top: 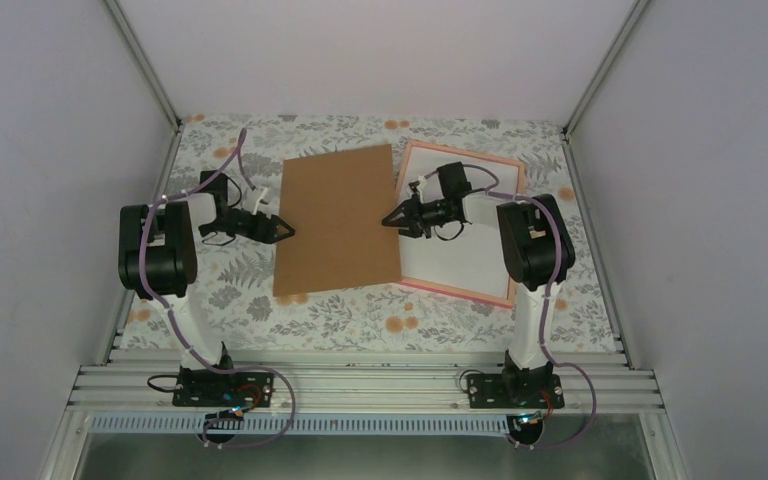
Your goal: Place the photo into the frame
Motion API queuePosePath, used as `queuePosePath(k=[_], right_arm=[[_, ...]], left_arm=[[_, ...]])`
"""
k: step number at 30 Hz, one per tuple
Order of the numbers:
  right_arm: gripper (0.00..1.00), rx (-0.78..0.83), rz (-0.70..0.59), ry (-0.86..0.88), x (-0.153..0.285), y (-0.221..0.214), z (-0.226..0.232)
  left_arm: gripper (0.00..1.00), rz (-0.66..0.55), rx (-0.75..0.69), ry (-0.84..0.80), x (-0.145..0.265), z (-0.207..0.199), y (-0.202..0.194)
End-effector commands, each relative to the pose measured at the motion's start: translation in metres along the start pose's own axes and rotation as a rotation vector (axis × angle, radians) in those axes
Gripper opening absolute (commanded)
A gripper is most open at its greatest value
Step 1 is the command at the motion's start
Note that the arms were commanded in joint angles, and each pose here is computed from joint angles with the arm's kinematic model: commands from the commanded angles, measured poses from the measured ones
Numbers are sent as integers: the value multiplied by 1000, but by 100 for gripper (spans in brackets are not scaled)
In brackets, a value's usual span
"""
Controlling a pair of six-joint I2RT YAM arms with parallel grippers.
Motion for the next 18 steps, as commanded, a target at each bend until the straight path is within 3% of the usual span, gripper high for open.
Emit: queuePosePath(k=[1,3,7,13,18], right_arm=[[25,16,42,102,-5,-4,20],[22,46,31,75,-4,0,23],[4,129,2,20,2,9,36],[4,387,-53,32,21,20,85],[4,597,-176,6,42,28,130]], left_arm=[[85,116,105,-25,-20,0,-34],[85,111,98,-22,-17,-1,-31],[86,86,58,2,-6,-8,-21],[100,-38,-38,129,42,-17,22],[100,-200,-42,218,109,-18,68]])
Point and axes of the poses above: each gripper's point midway between its finger pads, its own x axis back along the fingers, its own z axis along the line the jaws close on, y = z × x, the point moved 6 cm from there along x, back along the fingers, and after that the axes turned 3 degrees about x, right-handed, at the moved point
